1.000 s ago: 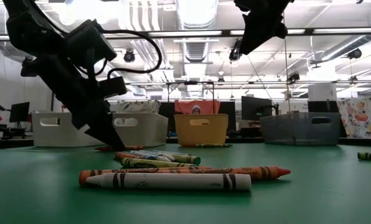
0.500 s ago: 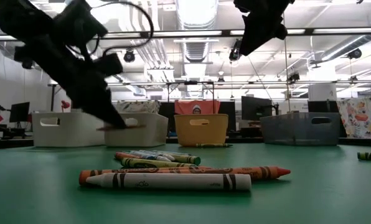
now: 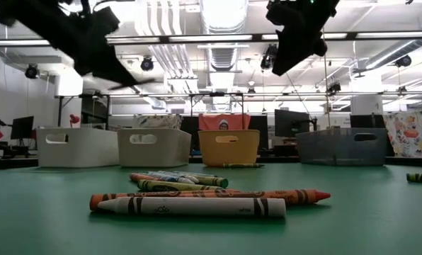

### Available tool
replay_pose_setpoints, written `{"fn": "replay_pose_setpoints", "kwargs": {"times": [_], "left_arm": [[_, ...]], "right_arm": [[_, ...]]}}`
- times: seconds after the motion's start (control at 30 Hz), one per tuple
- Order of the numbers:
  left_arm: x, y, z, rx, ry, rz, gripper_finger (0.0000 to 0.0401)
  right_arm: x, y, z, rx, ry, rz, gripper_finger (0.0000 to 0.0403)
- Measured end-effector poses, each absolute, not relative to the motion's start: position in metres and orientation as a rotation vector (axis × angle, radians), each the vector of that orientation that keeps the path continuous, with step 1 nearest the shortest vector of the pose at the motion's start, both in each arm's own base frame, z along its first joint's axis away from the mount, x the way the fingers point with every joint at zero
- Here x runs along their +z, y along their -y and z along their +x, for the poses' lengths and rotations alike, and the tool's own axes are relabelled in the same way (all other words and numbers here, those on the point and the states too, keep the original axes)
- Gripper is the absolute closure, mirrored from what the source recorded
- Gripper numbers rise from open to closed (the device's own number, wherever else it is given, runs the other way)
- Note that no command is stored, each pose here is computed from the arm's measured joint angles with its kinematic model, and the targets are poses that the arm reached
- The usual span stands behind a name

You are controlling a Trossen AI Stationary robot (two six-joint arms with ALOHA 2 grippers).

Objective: Sort crayons
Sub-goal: Put the orange crayon into the white bin

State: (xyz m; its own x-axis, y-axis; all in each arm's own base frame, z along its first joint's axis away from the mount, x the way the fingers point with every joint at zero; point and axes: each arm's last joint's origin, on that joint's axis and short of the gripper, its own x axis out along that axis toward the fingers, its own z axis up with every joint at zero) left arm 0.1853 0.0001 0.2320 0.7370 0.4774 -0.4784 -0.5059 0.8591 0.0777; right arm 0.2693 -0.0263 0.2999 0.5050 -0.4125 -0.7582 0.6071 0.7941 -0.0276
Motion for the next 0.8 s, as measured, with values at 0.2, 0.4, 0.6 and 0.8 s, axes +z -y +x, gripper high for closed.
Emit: {"fn": "replay_pose_setpoints", "kwargs": {"times": [0.2,0.4,0.6,0.8], "left_arm": [[0.261,-0.02,0.16,0.834,-0.573,0.004,0.04],[0.259,-0.05,0.142,1.069,-0.694,-0.09,0.04],[0.235,-0.081,0.135,1.172,-0.828,-0.281,0.04],[0.221,-0.098,0.137,1.263,-0.923,-0.296,0.0382]], "right_arm": [[0.294,0.026,0.273,-0.617,-0.802,0.265,0.0323],[0.289,0.026,0.272,-0.619,-0.815,0.261,0.0323],[0.286,0.026,0.272,-0.618,-0.809,0.263,0.0323],[0.286,0.026,0.272,-0.618,-0.809,0.263,0.0323]]}}
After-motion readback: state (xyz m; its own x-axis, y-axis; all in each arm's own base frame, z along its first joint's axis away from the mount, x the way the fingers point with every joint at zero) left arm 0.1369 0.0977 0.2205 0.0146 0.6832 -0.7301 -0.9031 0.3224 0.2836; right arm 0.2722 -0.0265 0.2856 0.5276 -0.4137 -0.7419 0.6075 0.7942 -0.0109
